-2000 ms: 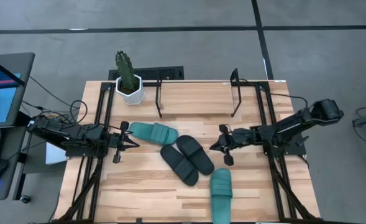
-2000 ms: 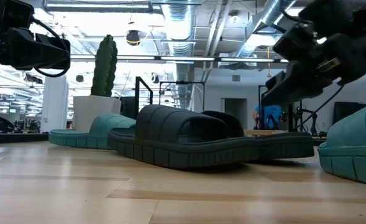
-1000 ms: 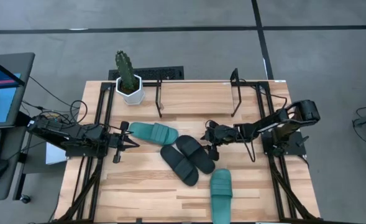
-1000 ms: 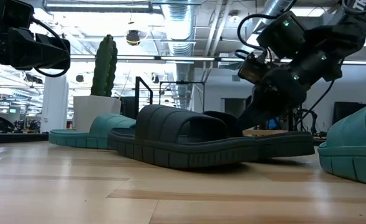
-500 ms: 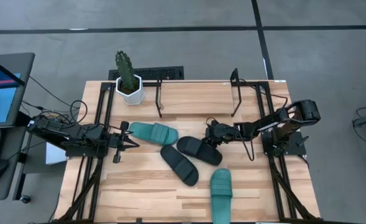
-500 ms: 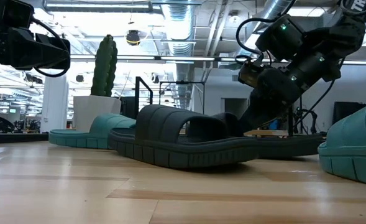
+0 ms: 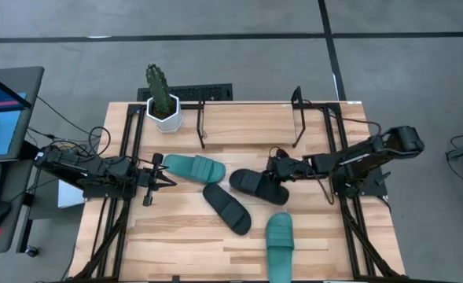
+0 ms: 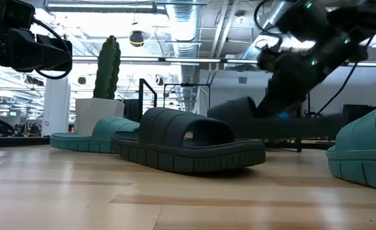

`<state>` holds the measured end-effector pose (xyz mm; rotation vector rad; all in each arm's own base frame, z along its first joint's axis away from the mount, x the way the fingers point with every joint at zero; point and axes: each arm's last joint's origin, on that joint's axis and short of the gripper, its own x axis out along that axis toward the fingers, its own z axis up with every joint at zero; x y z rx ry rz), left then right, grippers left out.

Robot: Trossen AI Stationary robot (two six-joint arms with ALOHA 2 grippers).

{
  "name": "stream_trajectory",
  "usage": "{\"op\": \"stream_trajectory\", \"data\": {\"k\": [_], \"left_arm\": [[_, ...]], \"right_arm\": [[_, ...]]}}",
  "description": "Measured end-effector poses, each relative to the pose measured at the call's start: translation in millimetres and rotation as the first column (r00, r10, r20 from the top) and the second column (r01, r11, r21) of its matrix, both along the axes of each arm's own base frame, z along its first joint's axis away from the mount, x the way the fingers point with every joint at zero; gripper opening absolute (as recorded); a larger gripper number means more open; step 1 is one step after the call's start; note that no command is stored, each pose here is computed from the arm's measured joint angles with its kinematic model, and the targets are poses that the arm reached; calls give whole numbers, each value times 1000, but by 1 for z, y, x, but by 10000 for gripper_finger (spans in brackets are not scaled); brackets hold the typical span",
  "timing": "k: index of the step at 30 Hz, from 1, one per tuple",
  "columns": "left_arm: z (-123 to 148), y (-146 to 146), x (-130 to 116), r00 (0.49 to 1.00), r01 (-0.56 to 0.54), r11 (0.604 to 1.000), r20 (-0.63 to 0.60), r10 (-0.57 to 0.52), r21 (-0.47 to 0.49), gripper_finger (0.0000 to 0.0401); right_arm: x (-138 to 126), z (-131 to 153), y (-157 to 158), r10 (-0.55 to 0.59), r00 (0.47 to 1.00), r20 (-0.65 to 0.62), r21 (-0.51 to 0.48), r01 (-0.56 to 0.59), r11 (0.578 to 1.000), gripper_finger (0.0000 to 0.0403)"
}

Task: Pick and place slides into the shelf
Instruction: Put the right black slide on the shelf

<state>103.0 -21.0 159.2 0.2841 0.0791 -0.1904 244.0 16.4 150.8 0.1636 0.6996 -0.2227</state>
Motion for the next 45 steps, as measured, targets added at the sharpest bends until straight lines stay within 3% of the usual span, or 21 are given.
{"op": "stream_trajectory", "data": {"k": [6, 10, 13, 17, 19, 21, 32, 37, 45], "left_arm": [[0, 0, 0, 1000, 0, 1000, 0, 0, 1, 0], [0, 0, 0, 1000, 0, 1000, -1, 0, -2, 0], [0, 0, 0, 1000, 0, 1000, 0, 0, 1, 0], [0, 0, 0, 1000, 0, 1000, 0, 0, -2, 0], [0, 0, 0, 1000, 0, 1000, 0, 0, 1, 0], [0, 0, 0, 1000, 0, 1000, 0, 0, -1, 0], [0, 0, 0, 1000, 1, 1000, 0, -1, 0, 0], [0, 0, 0, 1000, 0, 1000, -1, 0, -2, 0], [0, 0, 0, 1000, 0, 1000, -1, 0, -2, 0]], "right_arm": [[-7, 35, 5, -134, 985, 110, -143, 149, 978, 1], [-6, 56, 1, -245, 949, 201, -261, 293, 920, 1], [-4, 68, -5, -357, 897, 261, -330, 430, 840, 1], [-7, 73, -18, -513, 793, 329, -391, 609, 690, 0], [-9, 74, -25, -586, 723, 366, -392, 691, 608, 0], [-10, 74, -34, -635, 667, 391, -366, 745, 557, 0], [-16, 73, -77, -755, 518, 402, -236, 856, 461, 0], [-20, 70, -89, -778, 514, 362, -228, 858, 461, 0], [-31, 61, -97, -827, 485, 283, -282, 866, 412, 0]]}}
